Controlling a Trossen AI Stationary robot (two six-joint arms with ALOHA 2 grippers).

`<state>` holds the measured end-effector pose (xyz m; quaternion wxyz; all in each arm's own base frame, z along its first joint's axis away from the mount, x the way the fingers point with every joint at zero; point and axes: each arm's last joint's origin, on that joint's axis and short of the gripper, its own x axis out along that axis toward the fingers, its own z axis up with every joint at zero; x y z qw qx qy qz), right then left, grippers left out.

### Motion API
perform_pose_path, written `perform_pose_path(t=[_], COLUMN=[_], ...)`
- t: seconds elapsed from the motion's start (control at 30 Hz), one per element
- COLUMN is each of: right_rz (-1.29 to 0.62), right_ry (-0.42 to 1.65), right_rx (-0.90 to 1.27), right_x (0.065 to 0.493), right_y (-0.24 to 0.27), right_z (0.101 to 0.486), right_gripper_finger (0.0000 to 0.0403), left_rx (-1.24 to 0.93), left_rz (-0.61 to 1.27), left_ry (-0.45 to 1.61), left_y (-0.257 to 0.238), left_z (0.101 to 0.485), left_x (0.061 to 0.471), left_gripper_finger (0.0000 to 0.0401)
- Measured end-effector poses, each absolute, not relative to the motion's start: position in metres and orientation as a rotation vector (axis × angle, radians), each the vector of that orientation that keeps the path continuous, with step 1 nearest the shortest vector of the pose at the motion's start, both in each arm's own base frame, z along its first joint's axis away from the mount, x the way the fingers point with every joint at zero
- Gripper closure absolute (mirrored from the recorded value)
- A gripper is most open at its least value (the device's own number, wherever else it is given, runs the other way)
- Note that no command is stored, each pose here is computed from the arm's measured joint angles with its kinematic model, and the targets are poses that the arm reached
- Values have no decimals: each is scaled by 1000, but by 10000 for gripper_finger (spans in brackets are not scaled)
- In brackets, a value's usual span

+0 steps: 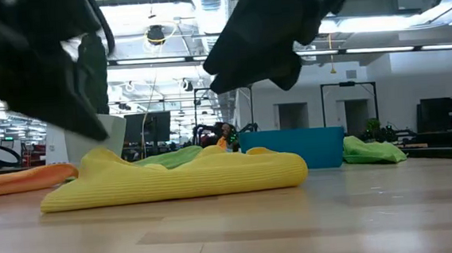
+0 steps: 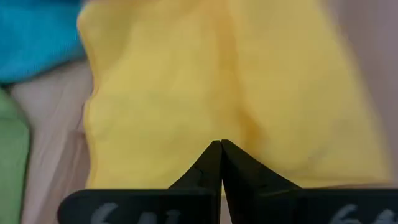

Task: Fold microfiber towels
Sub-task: Fold the yellow towel

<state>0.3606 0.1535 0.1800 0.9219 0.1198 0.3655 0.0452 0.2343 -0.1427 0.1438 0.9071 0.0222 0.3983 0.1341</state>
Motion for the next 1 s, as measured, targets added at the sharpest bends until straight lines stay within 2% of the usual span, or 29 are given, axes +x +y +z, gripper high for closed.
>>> perform_pose_path(t=[0.1,0.2,0.43,0.57,0.83,1.0], right_rz=[107,121,68,37,16,45], right_ry=[754,756,829,863,924,933], right_rx=[272,293,420,483,481,456], right_x=[356,352,341,336,321,316], right_y=[164,173,186,191,208,221], right_z=[180,181,176,174,172,179], right_gripper_finger=[247,254,275,282,273,250], left_rx=[45,-48,-461,-589,-670,-610], left_rz=[284,251,135,121,82,107], left_ry=[897,980,876,824,789,849], left_y=[-132,-126,-146,-158,-183,-190], left_z=[133,119,111,113,121,140], left_x=[237,240,268,287,335,347], left_gripper_finger=[401,401,401,401,401,401])
